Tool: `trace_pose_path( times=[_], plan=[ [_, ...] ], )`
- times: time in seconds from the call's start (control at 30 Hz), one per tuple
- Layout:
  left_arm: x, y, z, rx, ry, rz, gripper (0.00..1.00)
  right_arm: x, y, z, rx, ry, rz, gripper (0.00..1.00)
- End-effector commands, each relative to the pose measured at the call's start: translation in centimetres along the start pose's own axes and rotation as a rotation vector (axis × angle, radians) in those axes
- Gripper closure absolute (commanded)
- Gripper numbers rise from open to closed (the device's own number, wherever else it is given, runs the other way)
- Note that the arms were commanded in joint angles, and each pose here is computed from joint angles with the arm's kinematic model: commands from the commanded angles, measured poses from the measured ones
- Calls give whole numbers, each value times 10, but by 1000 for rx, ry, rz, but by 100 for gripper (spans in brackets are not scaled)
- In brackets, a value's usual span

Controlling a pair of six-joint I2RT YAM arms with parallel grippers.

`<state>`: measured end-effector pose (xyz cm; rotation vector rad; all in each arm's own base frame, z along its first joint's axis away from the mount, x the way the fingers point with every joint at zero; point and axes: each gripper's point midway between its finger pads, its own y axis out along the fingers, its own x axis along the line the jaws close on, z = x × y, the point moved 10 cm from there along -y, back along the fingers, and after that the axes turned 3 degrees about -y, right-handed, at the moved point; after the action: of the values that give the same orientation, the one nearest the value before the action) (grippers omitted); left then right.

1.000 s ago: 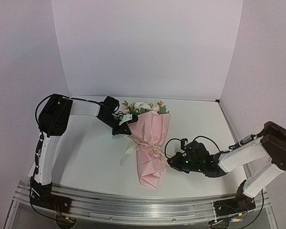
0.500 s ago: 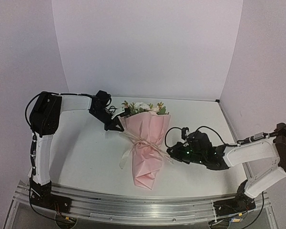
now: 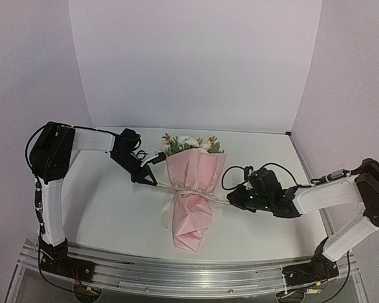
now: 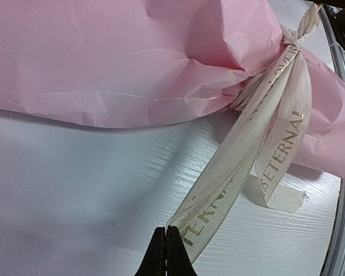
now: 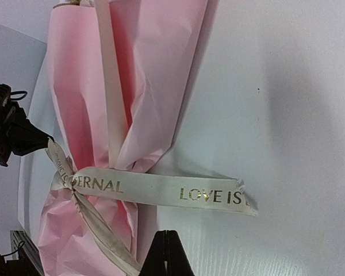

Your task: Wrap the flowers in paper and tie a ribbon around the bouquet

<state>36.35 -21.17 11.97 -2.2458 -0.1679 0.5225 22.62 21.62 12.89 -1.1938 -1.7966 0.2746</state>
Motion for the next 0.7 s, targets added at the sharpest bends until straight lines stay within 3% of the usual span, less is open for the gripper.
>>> trace_pose_path(
  times=[0.0, 0.3, 0.57, 0.67],
  plan=[
    [8, -4, 18, 61, -17, -81, 100, -29, 3, 12, 48, 7, 96, 100],
    [14, 0, 33, 102, -28, -113, 100, -64, 3, 43, 129, 70, 161, 100],
    [-9, -7, 23, 49, -66, -14, 100, -42, 18, 31, 155, 22, 77, 100],
    [-13, -12, 15, -3, -59, 17, 90, -45, 17, 31, 146, 22, 90, 81]
  ],
)
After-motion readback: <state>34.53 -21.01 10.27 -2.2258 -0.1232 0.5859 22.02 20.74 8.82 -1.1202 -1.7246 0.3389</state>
